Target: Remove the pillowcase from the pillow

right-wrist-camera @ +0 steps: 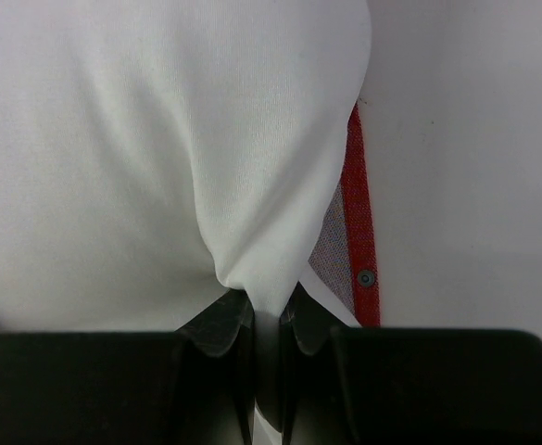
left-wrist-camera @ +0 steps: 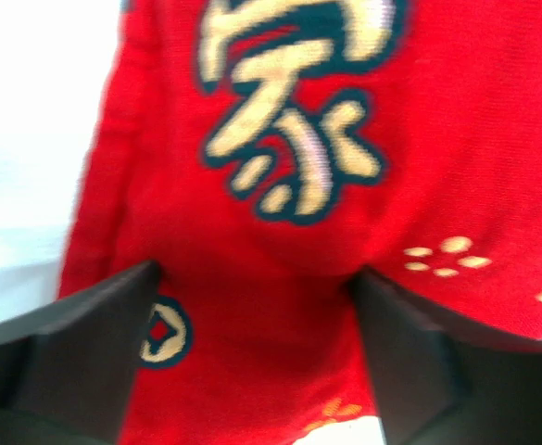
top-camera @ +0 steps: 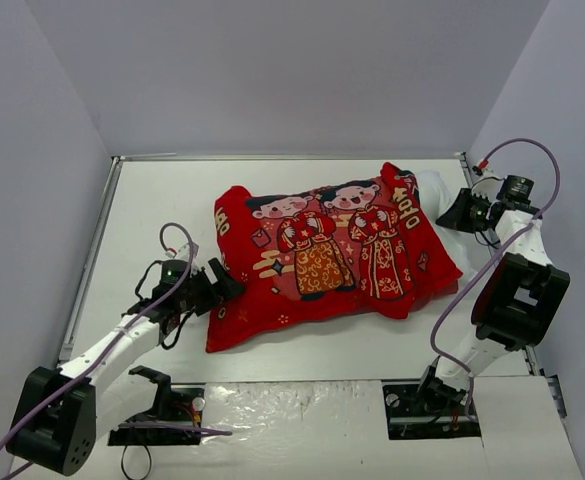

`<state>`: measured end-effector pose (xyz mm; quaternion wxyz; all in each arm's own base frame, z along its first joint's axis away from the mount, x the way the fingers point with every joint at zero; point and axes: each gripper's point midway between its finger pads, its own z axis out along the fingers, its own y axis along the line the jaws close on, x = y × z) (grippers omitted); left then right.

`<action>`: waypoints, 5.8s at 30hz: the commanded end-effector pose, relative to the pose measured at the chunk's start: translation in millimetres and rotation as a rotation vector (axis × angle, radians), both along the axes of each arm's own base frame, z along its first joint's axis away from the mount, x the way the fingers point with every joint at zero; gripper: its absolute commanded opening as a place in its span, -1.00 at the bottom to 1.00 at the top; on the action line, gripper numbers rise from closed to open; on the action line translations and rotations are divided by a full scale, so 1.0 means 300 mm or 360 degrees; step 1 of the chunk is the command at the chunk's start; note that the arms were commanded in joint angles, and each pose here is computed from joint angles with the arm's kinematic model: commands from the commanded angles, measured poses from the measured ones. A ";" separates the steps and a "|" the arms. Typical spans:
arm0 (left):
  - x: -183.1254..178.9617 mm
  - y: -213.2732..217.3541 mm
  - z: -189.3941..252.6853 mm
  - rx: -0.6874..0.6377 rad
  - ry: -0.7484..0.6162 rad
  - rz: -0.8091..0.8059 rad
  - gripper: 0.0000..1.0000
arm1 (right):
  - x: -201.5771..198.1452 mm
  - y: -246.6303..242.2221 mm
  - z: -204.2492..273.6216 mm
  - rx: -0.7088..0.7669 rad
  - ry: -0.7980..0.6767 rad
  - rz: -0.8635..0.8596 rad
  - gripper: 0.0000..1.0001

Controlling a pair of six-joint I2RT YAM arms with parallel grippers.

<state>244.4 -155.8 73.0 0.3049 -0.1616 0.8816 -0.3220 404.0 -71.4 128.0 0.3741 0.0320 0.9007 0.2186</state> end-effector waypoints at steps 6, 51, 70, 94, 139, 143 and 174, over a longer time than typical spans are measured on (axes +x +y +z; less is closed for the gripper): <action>0.024 -0.062 0.093 -0.0078 -0.0145 -0.0171 -0.76 | 0.065 -0.027 0.059 -0.0026 -0.0083 -0.0026 -1.00; 0.465 0.652 0.615 0.0247 -0.0382 0.0583 0.54 | -0.136 0.461 0.421 -0.0510 -0.0800 0.1181 0.59; -0.137 0.329 0.342 -0.0132 0.0268 0.1139 0.74 | -0.690 0.658 0.185 -0.0761 -0.0835 0.2486 0.66; 0.208 0.385 0.140 0.0036 0.0054 0.1326 0.10 | -0.519 0.741 0.000 -0.1048 -0.0900 0.2312 0.68; 0.126 0.618 0.343 -0.0179 -0.0185 0.1264 -0.33 | -0.446 0.528 0.097 -0.0676 -0.0478 0.1296 -0.78; 0.080 0.523 0.508 -0.0190 -0.0397 0.1035 0.43 | -0.360 0.590 0.331 -0.0370 -0.0576 0.1027 -0.18; 0.980 0.562 0.348 -0.0137 -0.0055 0.0251 0.89 | 0.195 0.760 0.063 0.0966 0.0275 0.0090 0.38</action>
